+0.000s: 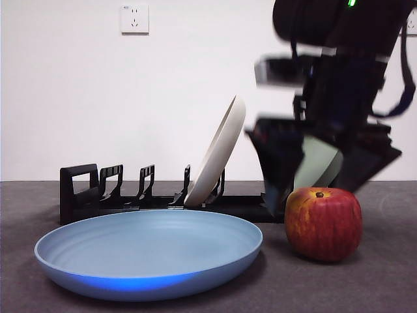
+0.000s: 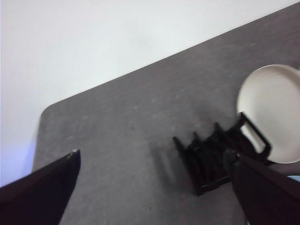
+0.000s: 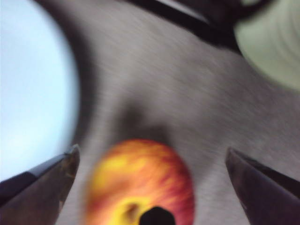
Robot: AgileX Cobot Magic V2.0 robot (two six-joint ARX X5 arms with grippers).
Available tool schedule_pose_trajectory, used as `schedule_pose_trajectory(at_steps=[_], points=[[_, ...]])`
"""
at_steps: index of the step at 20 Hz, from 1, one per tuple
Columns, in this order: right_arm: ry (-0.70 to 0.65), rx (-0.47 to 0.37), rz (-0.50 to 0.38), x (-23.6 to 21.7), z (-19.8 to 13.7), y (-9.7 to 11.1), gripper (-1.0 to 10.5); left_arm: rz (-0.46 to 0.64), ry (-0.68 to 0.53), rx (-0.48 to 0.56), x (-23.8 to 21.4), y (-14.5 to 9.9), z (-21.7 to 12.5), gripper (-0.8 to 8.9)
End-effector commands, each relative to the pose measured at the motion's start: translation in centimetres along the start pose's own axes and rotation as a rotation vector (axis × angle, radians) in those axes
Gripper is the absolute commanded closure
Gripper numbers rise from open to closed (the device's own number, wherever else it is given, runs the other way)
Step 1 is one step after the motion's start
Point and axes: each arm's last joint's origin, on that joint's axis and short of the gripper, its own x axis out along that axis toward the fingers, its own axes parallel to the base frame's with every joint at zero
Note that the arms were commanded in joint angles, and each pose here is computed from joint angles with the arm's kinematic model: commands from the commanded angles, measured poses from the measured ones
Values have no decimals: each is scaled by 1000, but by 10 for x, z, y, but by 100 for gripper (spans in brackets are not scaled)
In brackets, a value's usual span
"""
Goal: Take the blue plate from the plate rack,put the plate on the table,take the apple from the table,put the apple in the plate
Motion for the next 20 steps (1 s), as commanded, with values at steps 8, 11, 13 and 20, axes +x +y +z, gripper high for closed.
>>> schedule_pose_trajectory(at_steps=[8,11,13,20], points=[[166,6,-19,18,-12,1,971,27,40,1,2,5,-4,281],[139,12,-17,11,-11,1,957,23,37,-1,2,4,-4,282],[79,24,-7,-5,-9,2,957,17,38,-6,3,4,-3,282],[-218,-20,258,-60,10,27,958,-229,9,-29,21,-14,-2,284]])
